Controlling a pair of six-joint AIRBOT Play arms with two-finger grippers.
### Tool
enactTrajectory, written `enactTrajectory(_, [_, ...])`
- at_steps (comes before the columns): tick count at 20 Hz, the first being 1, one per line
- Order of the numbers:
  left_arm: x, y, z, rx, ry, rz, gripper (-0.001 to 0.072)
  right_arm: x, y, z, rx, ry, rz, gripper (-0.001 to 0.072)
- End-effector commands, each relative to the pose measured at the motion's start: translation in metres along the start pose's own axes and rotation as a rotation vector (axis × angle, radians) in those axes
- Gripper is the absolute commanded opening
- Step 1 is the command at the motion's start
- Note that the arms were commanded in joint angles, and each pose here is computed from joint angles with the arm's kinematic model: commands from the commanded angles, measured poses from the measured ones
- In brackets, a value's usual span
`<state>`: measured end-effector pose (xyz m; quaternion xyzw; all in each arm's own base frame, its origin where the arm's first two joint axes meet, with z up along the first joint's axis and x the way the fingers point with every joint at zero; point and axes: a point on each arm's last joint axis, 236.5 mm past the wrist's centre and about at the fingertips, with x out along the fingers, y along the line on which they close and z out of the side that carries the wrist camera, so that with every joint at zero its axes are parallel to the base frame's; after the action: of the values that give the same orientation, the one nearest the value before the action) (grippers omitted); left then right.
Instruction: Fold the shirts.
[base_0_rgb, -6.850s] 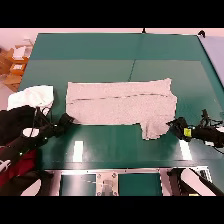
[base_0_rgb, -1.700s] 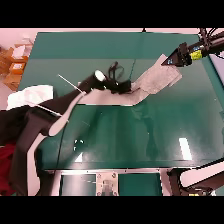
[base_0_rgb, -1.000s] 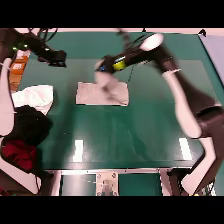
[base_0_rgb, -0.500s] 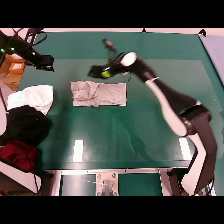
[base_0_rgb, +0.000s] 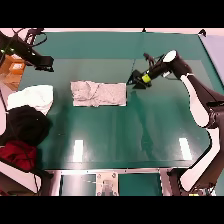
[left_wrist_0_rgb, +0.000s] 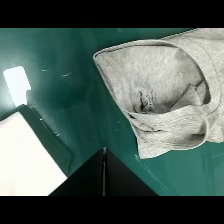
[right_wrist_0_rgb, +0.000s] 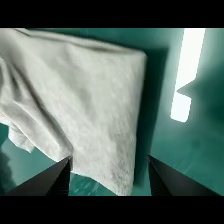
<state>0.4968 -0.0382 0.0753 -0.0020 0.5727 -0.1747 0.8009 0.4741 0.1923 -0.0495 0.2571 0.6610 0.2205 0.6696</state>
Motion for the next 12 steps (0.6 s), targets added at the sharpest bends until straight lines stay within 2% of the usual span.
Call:
enactTrajectory(1, [0.000, -0.005, 0.006, -0.002, -0.025, -0.022, 0.0022, 0.045, -0.009, -0.019, 0.068, 0.013, 0.060, 0.0539])
enactTrajectory(4, [-0.001, -0.012, 0.010, -0.004, -0.042, -0.053, 0.0022, 0.075, 0.015, -0.028, 0.075, 0.033, 0.132, 0.0520])
enactTrajectory(7, [-0.001, -0.018, 0.012, -0.006, -0.049, -0.078, 0.0021, 0.081, 0.048, -0.022, 0.037, -0.005, 0.223, 0.0038])
enactTrajectory(8, [-0.001, -0.019, 0.012, -0.006, -0.049, -0.082, 0.0022, 0.075, 0.058, -0.018, 0.014, -0.018, 0.246, 0.0013])
enactTrajectory(12, [-0.001, -0.019, 0.011, -0.006, -0.046, -0.083, 0.0022, -0.024, 0.081, 0.029, -0.063, -0.217, 0.284, 0.0012])
